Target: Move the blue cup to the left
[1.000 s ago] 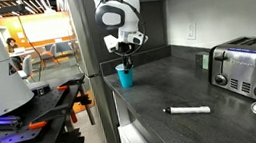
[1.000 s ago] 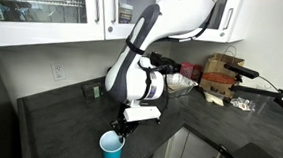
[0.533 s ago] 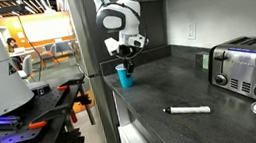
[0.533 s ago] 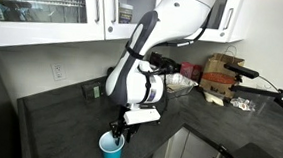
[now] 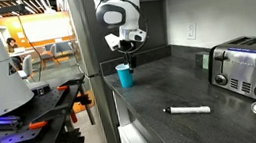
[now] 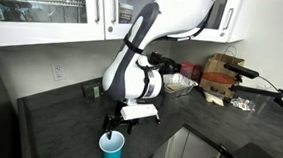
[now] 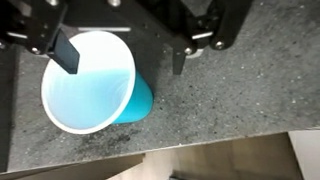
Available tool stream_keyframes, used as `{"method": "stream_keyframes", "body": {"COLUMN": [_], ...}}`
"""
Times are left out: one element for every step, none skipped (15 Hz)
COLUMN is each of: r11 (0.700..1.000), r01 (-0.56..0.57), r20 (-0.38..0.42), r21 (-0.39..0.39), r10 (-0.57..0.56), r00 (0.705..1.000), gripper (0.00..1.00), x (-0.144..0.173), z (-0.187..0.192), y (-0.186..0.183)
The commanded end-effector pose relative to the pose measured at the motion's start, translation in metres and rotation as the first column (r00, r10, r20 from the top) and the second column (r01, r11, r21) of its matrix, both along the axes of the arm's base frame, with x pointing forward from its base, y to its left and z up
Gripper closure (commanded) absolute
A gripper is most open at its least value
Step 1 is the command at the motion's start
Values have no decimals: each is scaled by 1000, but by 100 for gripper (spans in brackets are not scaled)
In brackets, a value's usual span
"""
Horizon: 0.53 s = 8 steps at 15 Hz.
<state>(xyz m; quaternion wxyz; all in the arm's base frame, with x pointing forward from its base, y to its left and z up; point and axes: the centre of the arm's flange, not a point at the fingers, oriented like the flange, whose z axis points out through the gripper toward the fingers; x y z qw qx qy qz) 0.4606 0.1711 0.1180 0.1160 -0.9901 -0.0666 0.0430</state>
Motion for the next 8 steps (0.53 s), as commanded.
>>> {"method": "stream_keyframes", "body": {"r11": [1000,998,995,994,995,997,998,998], "r01": [-6,15,32,27,18,1,-21,-29], "r20": [-36,-79,-121,-136,-150,-153,-148,-149], "r21": [-27,-68,-95,-103,-102,-83,-63,-47], "r10": [5,-20,-43,-41,-34,-14,12,22], "r00": [999,997,992,990,988,988,989,989], "gripper": [0,0,0,0,0,0,0,0], "x": [-7,-9,-12,-15,-18,-20,-22,-23], "z": [33,43,51,60,71,82,94,104], "y": [2,3,3,2,3,5,8,10]}}
